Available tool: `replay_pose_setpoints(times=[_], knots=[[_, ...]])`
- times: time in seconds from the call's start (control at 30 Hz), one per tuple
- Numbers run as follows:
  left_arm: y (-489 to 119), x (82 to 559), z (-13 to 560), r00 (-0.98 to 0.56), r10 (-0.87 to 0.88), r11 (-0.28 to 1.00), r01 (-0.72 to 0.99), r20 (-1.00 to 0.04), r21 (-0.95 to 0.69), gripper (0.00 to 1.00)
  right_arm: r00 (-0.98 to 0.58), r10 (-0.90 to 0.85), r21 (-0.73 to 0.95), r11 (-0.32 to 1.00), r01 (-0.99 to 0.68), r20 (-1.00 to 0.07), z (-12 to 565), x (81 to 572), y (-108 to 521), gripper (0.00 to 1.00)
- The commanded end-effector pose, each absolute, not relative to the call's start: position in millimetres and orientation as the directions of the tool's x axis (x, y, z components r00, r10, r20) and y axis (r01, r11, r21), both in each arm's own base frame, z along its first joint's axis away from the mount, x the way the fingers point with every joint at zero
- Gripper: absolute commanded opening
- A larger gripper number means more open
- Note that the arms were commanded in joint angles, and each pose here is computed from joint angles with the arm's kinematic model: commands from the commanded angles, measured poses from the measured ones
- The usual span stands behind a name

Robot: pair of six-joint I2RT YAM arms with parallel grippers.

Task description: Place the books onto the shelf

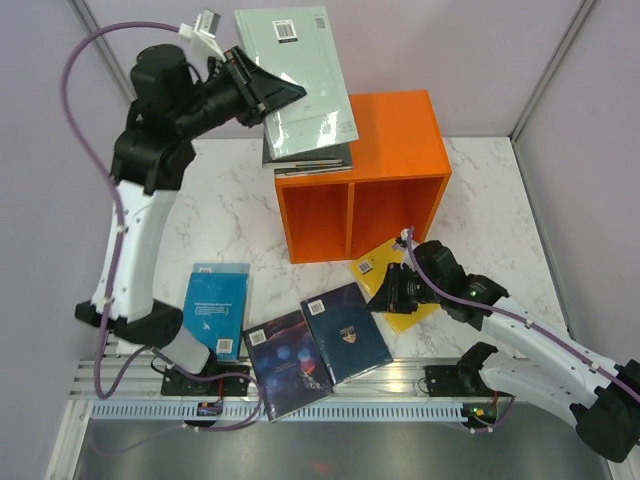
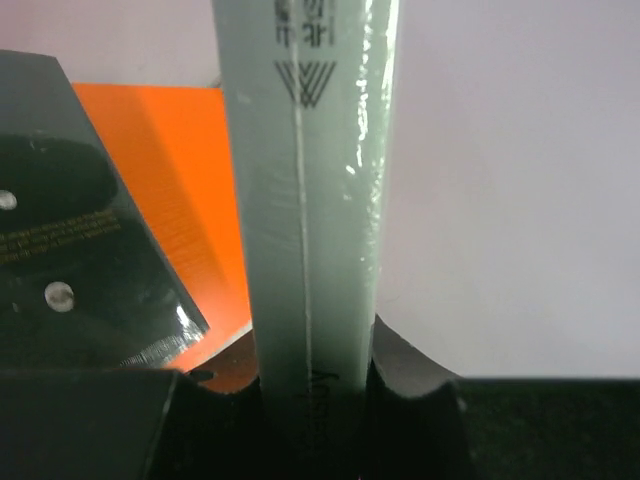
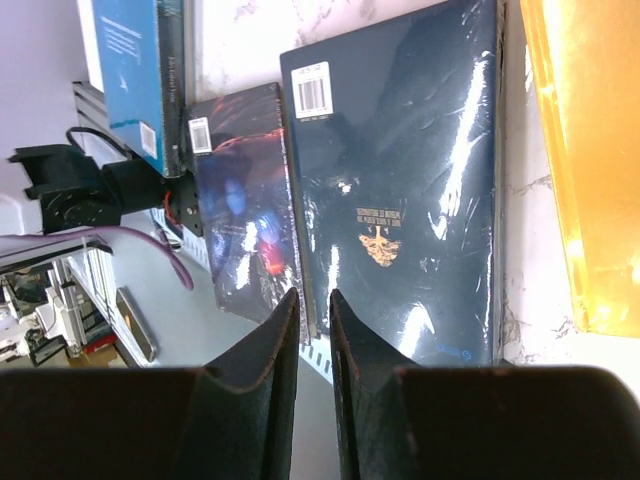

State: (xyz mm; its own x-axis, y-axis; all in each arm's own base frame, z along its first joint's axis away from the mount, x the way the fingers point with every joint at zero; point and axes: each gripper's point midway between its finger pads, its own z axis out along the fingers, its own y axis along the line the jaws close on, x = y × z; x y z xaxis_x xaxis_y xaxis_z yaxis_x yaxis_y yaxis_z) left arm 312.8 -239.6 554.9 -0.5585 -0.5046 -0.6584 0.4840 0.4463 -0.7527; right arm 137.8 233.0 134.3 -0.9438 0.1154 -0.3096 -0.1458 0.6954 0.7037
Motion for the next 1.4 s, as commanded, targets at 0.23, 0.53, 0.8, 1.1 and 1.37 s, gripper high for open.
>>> replay_pose_setpoints(times=[0.23, 0.53, 0.8, 1.1, 1.37], knots=[[-241, 356, 575, -0.683, -0.414, 0.187, 0.583, -0.602, -0.791, 0.02, -0.922, 0.12, 0.671, 0.721, -0.174, -0.368, 147, 138, 221, 0.22], [-230, 360, 550, -0.783, -0.348, 0.148, 0.497, -0.515, -0.855, 0.02, -0.922, 0.077, 0.632, 0.75, -0.197, -0.379, 143, 142, 220, 0.21], [-226, 356, 531, -0.815, -0.331, 0.159, 0.448, -0.475, -0.88, 0.02, -0.929, 0.051, 0.612, 0.765, -0.199, -0.366, 134, 144, 221, 0.19], [-224, 384, 488, -0.829, -0.37, 0.238, 0.353, -0.42, -0.905, 0.06, -0.936, 0.039, 0.617, 0.762, -0.198, -0.349, 128, 144, 225, 0.18], [-224, 395, 464, -0.843, -0.357, 0.286, 0.312, -0.403, -0.906, 0.49, -0.942, 0.046, 0.623, 0.761, -0.182, -0.332, 120, 142, 226, 0.18]])
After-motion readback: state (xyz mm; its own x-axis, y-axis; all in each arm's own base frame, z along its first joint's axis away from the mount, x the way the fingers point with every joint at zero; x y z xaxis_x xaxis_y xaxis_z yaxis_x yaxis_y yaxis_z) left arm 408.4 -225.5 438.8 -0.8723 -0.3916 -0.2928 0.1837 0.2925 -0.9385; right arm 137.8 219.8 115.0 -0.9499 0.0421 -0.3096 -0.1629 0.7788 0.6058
